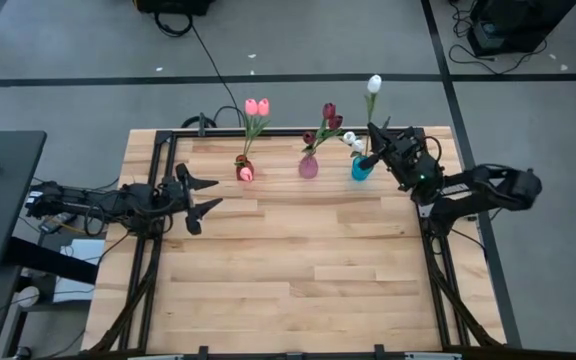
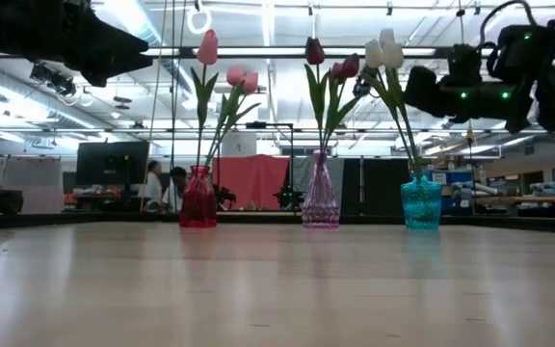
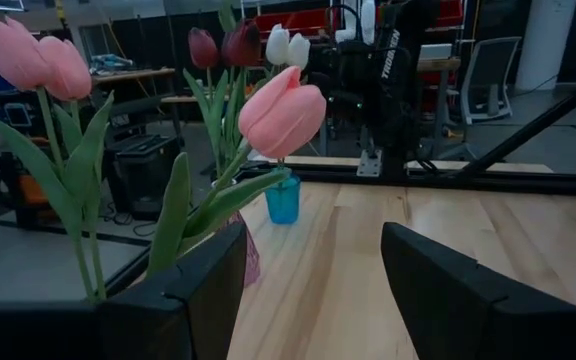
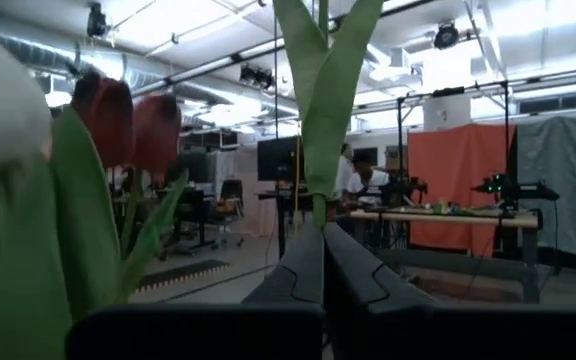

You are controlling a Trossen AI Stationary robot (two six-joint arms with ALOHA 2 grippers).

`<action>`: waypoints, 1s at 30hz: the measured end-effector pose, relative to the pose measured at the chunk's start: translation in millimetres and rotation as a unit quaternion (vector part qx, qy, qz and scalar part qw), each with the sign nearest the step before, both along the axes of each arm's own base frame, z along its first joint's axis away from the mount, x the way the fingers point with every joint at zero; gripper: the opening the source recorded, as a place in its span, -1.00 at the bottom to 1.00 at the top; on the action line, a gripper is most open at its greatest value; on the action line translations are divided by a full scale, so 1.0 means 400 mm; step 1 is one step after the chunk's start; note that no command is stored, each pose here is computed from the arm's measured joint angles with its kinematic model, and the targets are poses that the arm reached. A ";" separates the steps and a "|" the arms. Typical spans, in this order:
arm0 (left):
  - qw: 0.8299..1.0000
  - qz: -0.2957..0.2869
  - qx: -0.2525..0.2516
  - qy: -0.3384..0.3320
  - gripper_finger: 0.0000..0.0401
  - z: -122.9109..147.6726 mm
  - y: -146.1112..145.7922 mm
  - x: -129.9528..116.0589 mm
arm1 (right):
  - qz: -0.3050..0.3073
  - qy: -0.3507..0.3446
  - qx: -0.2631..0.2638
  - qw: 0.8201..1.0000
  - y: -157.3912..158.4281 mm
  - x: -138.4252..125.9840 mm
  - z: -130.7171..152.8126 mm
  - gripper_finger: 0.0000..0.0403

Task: Sort flowers into vase by color
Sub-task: Put the white flower into the blue vase, then return to Home Position

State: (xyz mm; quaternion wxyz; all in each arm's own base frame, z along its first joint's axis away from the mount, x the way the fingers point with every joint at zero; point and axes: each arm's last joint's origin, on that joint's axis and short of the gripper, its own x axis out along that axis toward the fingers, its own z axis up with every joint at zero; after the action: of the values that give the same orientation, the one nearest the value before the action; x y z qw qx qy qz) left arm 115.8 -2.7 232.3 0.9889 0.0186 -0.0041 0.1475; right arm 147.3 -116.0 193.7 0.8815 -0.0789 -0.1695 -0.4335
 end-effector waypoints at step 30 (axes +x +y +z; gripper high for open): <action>0.999 0.017 -0.038 -0.013 0.19 -0.006 0.010 -0.064 | 0.066 0.088 0.128 0.986 0.076 -0.070 -0.047 -0.22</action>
State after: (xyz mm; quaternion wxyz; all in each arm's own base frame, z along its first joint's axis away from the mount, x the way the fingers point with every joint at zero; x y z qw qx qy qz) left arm 90.1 1.5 229.9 0.9861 -0.0206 -0.0106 0.1648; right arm 119.4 -85.4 174.7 0.9227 0.0083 -0.0393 -0.3835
